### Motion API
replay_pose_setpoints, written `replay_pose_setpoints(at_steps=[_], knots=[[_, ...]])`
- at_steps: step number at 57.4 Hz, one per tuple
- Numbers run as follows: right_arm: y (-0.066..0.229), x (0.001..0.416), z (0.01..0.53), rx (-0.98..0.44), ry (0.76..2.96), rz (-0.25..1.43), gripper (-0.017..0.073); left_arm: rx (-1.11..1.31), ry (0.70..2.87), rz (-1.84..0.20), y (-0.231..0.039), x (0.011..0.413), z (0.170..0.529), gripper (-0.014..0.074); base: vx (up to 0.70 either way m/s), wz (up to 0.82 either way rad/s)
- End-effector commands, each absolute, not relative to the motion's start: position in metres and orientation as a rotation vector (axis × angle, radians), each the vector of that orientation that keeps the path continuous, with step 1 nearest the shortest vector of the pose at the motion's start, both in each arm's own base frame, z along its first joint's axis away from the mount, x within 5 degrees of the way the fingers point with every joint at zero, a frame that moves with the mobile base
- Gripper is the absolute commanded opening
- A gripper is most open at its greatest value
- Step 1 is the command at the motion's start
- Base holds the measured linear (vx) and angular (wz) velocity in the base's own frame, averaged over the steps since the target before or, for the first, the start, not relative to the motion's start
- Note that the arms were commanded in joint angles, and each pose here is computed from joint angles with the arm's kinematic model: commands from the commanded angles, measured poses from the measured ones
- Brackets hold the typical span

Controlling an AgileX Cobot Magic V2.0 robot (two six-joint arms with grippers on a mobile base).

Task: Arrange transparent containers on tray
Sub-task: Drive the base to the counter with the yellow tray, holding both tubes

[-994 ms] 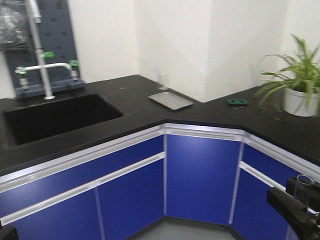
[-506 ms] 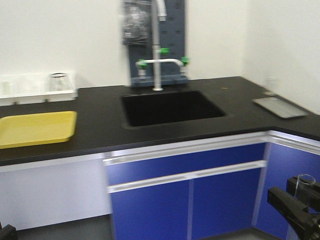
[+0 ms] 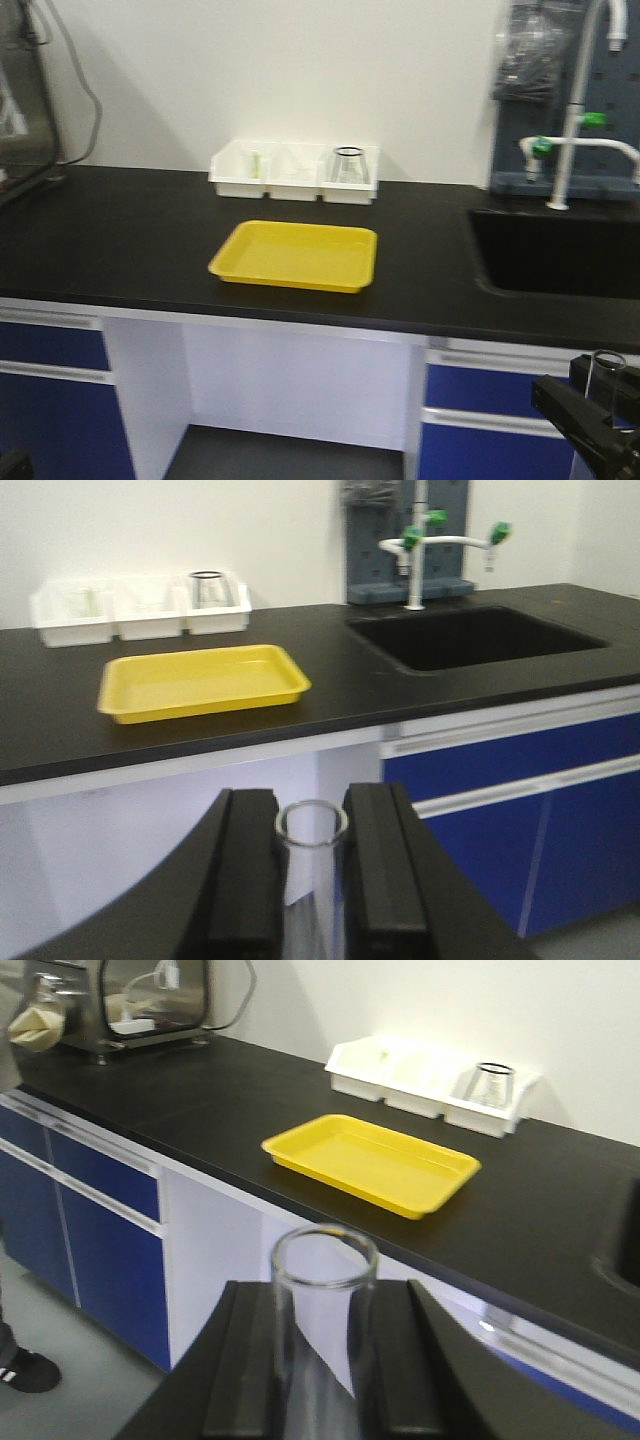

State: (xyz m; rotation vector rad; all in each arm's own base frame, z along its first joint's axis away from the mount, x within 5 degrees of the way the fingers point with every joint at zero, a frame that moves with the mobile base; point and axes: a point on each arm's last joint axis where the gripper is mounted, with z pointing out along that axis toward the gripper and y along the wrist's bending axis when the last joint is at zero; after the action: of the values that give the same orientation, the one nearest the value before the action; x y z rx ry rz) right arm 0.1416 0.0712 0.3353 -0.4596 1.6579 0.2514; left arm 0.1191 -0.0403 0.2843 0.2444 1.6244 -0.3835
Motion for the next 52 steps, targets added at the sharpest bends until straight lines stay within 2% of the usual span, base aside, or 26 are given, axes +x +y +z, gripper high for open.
replay_pose_setpoints(at_steps=[1,23,52], knots=[[0.0737,0.1396,0.3520,-0.474,1.561,0.279,-0.0011,0.234,1.586,-0.432,-0.0428,0.1193,0.2954,-0.0006,0.28,0.53],[0.0737,0.1396,0.3520,-0.474,1.561,0.279,-0.0011,0.234,1.585,-0.433,-0.0428,0.1192,0.2954,-0.0006,0.35,0.34],[0.0737,0.1396,0.3520,-0.474,1.561,0.279,-0.0011,0.234,1.586,-0.432,-0.0428,0.1193,0.2953,-0.0006,0.41,-0.01]])
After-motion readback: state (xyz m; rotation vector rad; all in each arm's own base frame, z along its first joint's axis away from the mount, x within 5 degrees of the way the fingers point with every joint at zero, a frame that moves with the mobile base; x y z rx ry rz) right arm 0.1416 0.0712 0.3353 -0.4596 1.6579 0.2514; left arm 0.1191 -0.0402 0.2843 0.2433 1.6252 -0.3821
